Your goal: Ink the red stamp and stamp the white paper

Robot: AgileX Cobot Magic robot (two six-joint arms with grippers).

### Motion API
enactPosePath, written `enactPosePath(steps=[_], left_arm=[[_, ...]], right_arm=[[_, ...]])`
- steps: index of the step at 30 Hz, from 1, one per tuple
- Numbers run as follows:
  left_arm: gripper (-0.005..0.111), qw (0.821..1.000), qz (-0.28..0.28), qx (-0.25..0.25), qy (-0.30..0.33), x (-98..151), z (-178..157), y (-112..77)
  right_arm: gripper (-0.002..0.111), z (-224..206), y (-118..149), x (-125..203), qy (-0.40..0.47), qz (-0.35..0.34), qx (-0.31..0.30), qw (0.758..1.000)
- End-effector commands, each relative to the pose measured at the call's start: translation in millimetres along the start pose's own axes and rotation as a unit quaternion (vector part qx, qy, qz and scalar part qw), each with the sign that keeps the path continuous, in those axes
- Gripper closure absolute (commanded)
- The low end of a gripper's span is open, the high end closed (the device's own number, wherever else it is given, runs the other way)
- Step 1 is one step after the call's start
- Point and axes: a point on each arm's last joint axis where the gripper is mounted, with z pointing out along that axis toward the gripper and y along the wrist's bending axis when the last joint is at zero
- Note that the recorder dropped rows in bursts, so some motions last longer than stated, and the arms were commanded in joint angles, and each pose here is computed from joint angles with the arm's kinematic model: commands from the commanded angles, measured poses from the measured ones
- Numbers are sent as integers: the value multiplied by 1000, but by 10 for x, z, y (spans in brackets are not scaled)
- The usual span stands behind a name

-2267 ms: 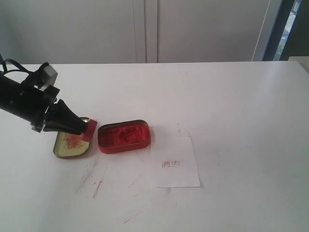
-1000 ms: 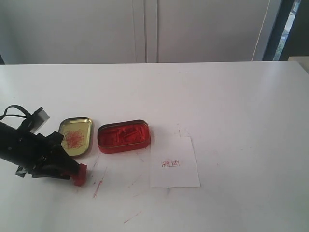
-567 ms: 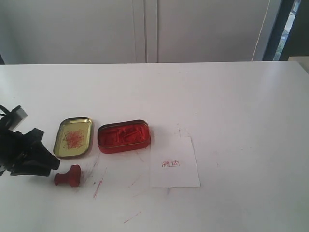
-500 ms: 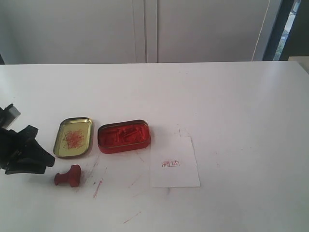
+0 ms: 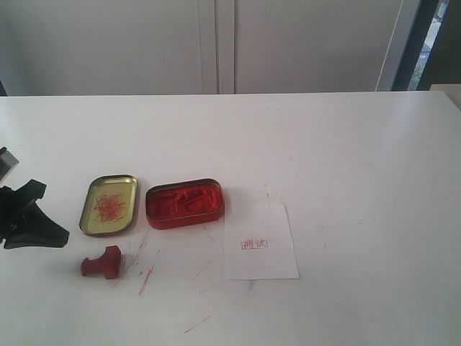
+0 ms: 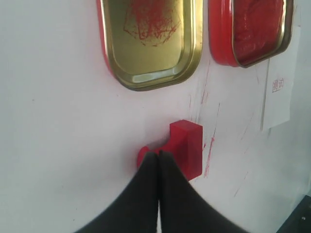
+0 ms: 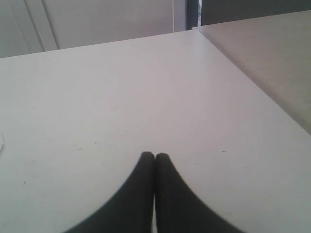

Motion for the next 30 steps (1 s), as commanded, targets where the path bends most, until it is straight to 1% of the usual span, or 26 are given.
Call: enactPosePath(steps=[1, 9, 12, 15, 19, 23, 26, 30], left_arm=[[107, 1000, 9, 8, -8, -6, -44, -52], [107, 1000, 8, 9, -7, -4, -47, -58], [107, 1000, 20, 7, -12, -4, -68, -127], [107, 998, 53, -7, -13, 9, -75, -257], [107, 994, 95, -43, -15, 53, -97, -440], [107, 986, 136, -99, -19, 114, -145, -614], [107, 975, 165, -149, -27, 166, -195, -749], [107, 956, 192, -217, -48, 209, -267, -864]], right_arm=[[108, 2, -4, 0, -8, -3, 2, 1000], [108, 2, -4, 0, -8, -3, 2, 1000], [108, 2, -4, 0, -8, -3, 2, 1000], [108, 2, -4, 0, -8, -3, 2, 1000], [108, 2, -4, 0, -8, -3, 2, 1000], [108, 2, -4, 0, -8, -3, 2, 1000], [108, 2, -4, 0, -8, -3, 2, 1000], [108, 2, -4, 0, -8, -3, 2, 1000]])
